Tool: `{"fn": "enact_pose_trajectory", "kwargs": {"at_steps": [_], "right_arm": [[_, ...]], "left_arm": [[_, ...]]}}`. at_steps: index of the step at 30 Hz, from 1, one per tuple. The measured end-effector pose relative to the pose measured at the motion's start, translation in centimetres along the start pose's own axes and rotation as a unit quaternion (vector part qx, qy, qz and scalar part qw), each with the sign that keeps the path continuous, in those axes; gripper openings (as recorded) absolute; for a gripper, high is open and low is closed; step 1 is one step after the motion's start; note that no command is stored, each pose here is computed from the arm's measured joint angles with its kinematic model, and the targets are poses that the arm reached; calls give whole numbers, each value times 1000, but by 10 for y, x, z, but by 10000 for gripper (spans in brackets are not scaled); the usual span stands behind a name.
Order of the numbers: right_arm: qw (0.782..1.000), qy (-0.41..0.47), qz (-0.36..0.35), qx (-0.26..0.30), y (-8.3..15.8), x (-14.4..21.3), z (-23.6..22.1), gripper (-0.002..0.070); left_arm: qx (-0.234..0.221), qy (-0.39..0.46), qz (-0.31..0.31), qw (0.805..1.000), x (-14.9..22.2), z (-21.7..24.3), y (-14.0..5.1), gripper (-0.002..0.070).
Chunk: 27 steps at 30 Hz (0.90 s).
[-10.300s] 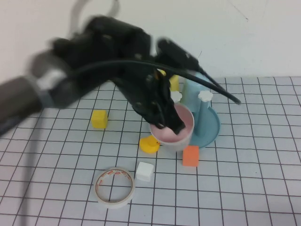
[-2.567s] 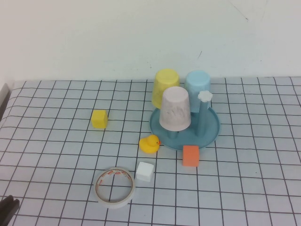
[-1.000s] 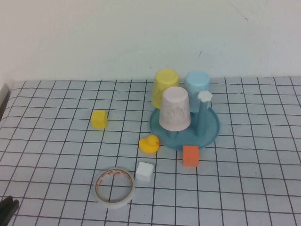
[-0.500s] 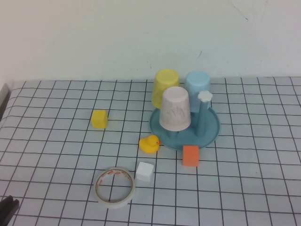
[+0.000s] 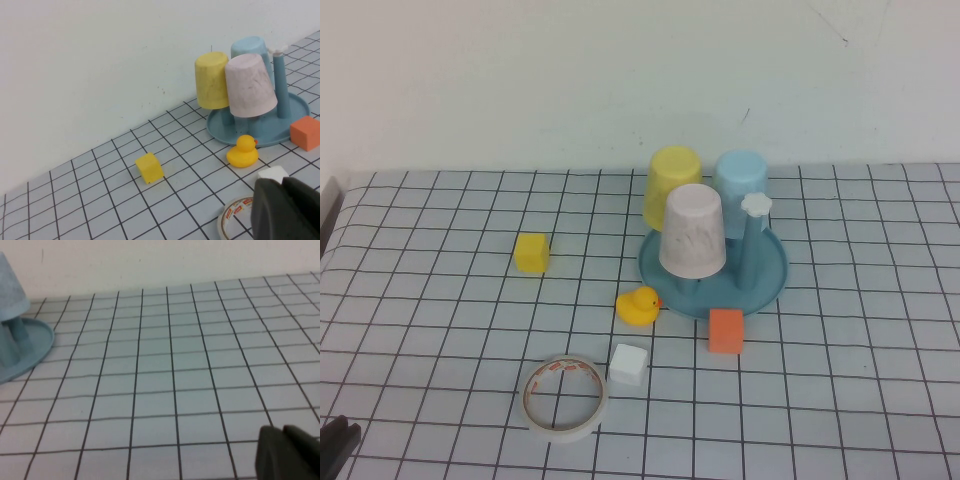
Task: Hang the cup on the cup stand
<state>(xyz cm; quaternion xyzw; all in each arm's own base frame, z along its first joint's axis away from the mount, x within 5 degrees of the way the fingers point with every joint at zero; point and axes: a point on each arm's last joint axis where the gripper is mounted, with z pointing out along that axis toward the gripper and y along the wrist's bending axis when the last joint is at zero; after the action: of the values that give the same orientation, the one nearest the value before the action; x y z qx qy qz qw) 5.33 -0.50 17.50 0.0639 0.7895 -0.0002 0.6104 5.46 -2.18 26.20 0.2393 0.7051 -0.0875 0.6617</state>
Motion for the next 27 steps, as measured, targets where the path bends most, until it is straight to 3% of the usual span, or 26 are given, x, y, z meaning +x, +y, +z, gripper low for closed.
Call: {"fn": "enact_pose_trajectory", "kwargs": {"at_steps": [27], "right_arm": [[1000,27,-2,10,-2,4,-1,1]], "left_arm": [[0,0,2,1000,0,0,0,-1]]}}
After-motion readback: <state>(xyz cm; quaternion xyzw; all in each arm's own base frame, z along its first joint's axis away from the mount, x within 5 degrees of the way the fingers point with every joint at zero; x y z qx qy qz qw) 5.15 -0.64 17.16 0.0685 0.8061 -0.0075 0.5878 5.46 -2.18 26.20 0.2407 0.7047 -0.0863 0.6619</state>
